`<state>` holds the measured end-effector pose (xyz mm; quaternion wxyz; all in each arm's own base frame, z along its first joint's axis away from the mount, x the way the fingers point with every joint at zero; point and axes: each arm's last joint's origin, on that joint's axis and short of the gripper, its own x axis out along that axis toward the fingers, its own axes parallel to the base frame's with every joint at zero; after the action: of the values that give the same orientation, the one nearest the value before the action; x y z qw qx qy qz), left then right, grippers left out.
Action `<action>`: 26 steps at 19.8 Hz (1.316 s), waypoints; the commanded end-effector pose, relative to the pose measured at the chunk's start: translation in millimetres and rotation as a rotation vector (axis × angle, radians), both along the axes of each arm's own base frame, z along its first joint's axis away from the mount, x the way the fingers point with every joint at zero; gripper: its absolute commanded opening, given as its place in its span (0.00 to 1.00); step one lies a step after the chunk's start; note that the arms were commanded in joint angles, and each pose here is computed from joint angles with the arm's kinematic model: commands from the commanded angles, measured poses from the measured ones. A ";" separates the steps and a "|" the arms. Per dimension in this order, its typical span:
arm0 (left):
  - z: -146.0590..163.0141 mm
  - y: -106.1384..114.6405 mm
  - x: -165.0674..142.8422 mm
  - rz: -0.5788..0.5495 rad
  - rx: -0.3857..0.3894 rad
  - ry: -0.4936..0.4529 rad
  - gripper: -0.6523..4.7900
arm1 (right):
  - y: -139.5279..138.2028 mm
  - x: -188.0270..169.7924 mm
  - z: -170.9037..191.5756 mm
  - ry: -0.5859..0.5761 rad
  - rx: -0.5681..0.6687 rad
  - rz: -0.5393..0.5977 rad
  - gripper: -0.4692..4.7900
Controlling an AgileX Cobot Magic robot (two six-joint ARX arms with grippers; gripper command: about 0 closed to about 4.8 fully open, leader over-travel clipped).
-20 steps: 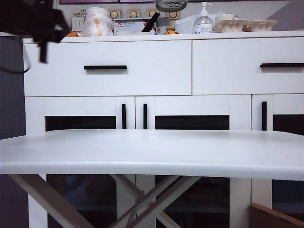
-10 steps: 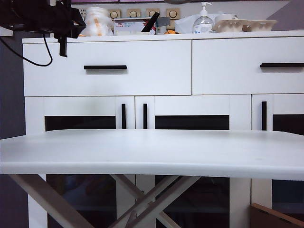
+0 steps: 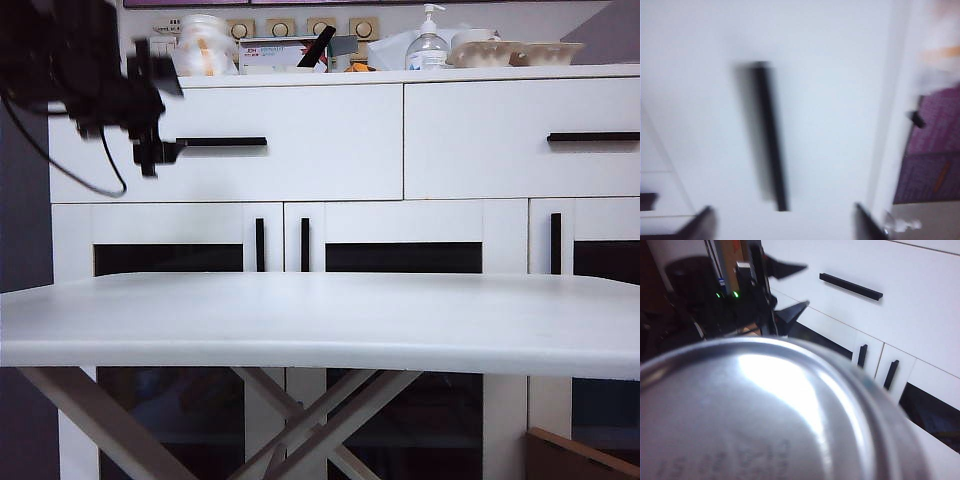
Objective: Pick up a can of beer from the white table, open the left drawer, place the beer inside the drawer, and finally close the drawer.
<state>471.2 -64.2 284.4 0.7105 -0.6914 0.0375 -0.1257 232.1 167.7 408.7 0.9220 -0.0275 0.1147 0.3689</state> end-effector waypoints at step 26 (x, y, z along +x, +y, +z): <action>-0.7 -27.6 73.7 -0.009 0.056 -0.067 0.77 | -2.3 -3.6 13.8 -0.073 0.052 0.001 0.33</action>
<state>543.0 -92.3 281.2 0.7254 -0.6721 0.0256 -0.1466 231.1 167.0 409.8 0.9223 -0.0271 0.1127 0.3688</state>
